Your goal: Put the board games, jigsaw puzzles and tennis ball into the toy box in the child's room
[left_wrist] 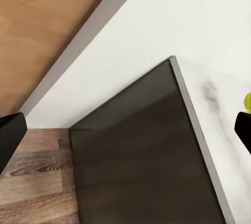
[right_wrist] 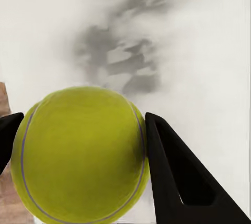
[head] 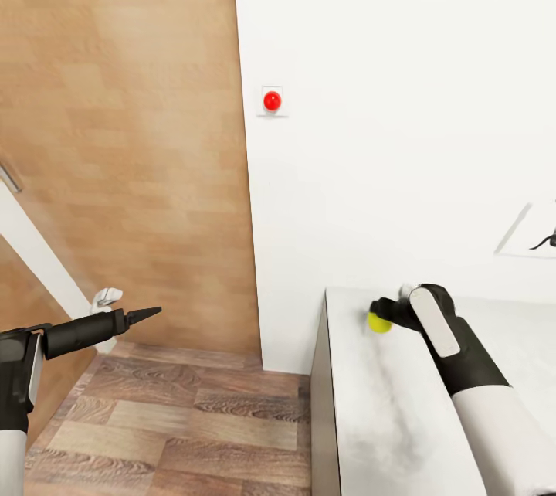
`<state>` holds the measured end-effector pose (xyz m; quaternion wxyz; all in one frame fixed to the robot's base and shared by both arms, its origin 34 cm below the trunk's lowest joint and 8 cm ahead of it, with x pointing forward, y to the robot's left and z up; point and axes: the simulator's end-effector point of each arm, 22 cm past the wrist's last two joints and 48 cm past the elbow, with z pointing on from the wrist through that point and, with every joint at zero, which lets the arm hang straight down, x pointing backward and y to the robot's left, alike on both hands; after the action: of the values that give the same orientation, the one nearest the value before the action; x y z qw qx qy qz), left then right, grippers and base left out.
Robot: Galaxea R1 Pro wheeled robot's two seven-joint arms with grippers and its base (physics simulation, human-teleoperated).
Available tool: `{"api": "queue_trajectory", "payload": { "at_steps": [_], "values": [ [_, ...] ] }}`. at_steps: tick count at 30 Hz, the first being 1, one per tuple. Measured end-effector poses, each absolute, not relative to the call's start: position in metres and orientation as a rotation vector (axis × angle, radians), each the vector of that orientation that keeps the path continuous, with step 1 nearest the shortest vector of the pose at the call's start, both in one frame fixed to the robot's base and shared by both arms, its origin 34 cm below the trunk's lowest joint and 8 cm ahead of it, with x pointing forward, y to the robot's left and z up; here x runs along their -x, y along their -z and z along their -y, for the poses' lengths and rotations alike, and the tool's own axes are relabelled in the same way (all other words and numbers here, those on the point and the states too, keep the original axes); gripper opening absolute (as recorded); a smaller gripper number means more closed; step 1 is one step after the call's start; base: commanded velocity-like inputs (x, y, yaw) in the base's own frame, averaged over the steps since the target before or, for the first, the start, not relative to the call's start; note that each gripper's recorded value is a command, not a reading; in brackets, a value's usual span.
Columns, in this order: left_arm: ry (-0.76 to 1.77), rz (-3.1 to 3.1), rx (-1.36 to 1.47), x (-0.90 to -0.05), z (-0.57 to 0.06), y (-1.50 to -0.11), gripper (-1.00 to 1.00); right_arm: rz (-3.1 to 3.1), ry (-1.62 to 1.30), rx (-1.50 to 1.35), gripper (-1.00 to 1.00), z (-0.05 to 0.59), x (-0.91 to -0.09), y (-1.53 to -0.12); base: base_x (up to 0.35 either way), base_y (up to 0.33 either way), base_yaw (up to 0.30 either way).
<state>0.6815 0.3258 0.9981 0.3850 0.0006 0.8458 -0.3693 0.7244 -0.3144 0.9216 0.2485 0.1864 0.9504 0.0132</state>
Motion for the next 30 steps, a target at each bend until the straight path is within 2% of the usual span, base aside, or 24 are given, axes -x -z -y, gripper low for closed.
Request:
{"api": "queue_trajectory", "payload": {
  "at_steps": [4, 17, 26, 30],
  "values": [
    [0.94, -2.149, -0.005, -0.681, -0.326, -1.002, 1.0, -2.513, -0.163, -0.437, -1.0, 0.303, -0.716, -0.953, 0.0, 0.0, 0.0],
    [0.94, -2.122, -0.009, -0.681, -0.328, -1.015, 1.0, -2.189, -1.025, -0.48, -1.0, 0.242, -0.642, -0.991, 0.0, -0.003, 0.0],
    [0.945, -2.1, -0.021, -0.68, -0.327, -1.026, 1.0, -2.028, -1.147, -0.492, -1.0, 0.248, -0.633, -1.016, 0.0, -0.064, 0.0],
    [1.038, -2.054, -0.067, -0.672, -0.313, -1.042, 1.0, -1.987, -1.179, -0.473, -1.0, 0.248, -0.634, -1.028, 0.0, -0.005, 0.0]
  ]
}}
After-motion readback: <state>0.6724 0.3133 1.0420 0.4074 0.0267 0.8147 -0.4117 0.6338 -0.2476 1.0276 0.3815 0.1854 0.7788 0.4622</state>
